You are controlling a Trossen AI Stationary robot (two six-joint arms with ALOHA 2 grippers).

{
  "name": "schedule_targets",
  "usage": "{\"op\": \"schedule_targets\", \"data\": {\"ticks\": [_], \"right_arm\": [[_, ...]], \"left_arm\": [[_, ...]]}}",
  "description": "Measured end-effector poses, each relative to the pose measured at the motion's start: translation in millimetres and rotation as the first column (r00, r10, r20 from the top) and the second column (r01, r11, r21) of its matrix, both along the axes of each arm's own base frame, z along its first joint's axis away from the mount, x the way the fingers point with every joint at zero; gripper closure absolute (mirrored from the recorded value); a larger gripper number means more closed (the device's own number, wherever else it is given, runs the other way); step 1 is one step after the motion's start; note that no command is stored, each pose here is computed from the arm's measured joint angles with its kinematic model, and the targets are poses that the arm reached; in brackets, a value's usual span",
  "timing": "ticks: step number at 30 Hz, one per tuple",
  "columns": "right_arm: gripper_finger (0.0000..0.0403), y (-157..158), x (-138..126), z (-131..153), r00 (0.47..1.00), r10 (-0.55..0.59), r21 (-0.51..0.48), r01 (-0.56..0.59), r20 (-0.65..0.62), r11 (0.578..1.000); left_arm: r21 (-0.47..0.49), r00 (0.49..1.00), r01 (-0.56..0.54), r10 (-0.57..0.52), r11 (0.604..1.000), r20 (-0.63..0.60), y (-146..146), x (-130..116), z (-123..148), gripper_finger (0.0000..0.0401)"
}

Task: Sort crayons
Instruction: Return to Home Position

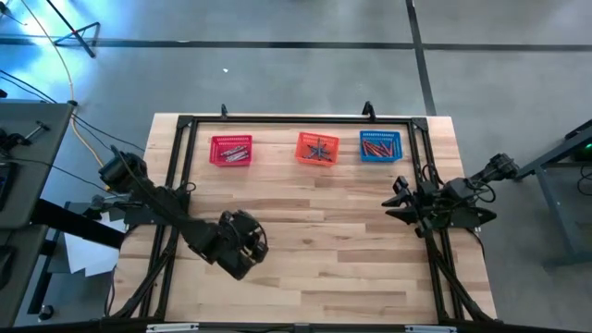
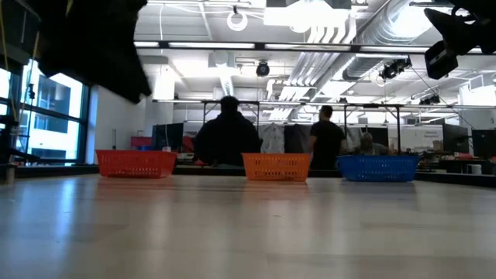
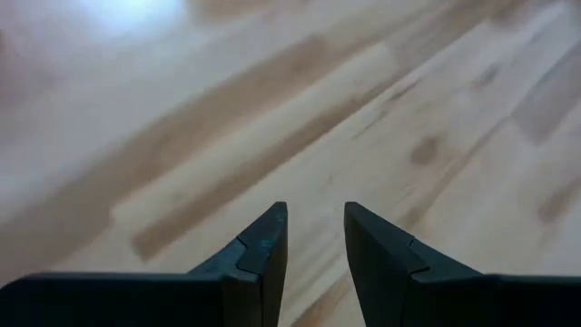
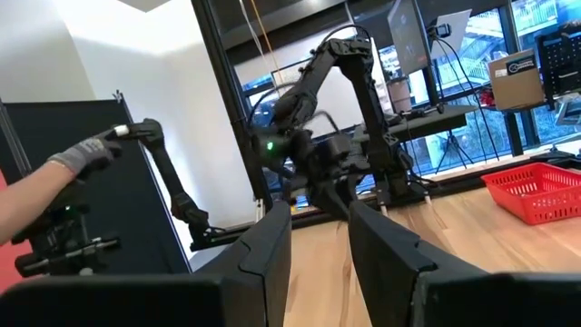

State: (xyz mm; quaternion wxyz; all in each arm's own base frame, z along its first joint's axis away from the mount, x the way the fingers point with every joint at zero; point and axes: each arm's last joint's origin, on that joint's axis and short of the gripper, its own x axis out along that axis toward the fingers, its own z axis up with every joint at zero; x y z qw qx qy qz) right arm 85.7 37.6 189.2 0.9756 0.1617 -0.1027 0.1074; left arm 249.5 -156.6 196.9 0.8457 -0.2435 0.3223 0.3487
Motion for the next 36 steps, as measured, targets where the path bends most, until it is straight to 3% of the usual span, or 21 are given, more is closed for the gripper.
{"op": "schedule_targets", "data": {"ticks": [7, 11, 15, 20, 24, 29, 31, 34, 36], "right_arm": [[0.0295, 0.1, 0.2, -0.7, 1.0, 0.0, -0.004, 0.0, -0.007, 1.0], [0.0295, 0.2, 0.3, -1.5, 1.0, 0.0, -0.008, 0.0, -0.014, 1.0], [0.0295, 0.3, 0.5, -2.4, 1.0, 0.0, -0.013, 0.0, -0.023, 1.0], [0.0295, 0.3, 0.6, -2.8, 1.0, 0.0, -0.015, 0.0, -0.027, 1.0], [0.0295, 0.3, 0.6, -2.8, 1.0, 0.0, -0.015, 0.0, -0.027, 1.0], [0.0295, 0.3, 0.6, -2.9, 1.0, 0.0, -0.015, 0.0, -0.027, 1.0], [0.0295, 0.3, 0.6, -2.9, 1.0, 0.0, -0.015, 0.0, -0.027, 1.0], [0.0295, 0.3, 0.6, -2.9, 1.0, 0.0, -0.015, 0.0, -0.027, 1.0], [0.0295, 0.4, 0.6, -2.9, 1.0, 0.0, -0.015, 0.0, -0.027, 1.0]], "left_arm": [[0.062, 0.978, 0.037, -0.048, 0.997, 0.202, 43.1, -16.7, 3.8, 0.03], [0.074, 0.966, 0.055, -0.072, 0.996, 0.247, 65.4, -39.2, -3.2, 0.03], [0.118, 0.948, 0.132, -0.16, 0.984, 0.275, 82.5, -68.6, -4.6, 0.03], [0.203, 0.876, 0.24, -0.302, 0.949, 0.377, 95.0, -98.5, -0.6, 0.03], [0.313, 0.791, 0.379, -0.48, 0.871, 0.38, 99.4, -109.4, 2.5, 0.03], [0.491, 0.609, 0.52, -0.707, 0.699, 0.36, 106.5, -123.3, 8.8, 0.03], [0.546, 0.558, 0.538, -0.757, 0.642, 0.339, 108.6, -126.4, 7.0, 0.03], [0.601, 0.546, 0.53, -0.783, 0.598, 0.298, 113.5, -128.9, 1.4, 0.03], [0.617, 0.557, 0.508, -0.776, 0.6, 0.295, 117.9, -130.7, 0.3, 0.03]]}}
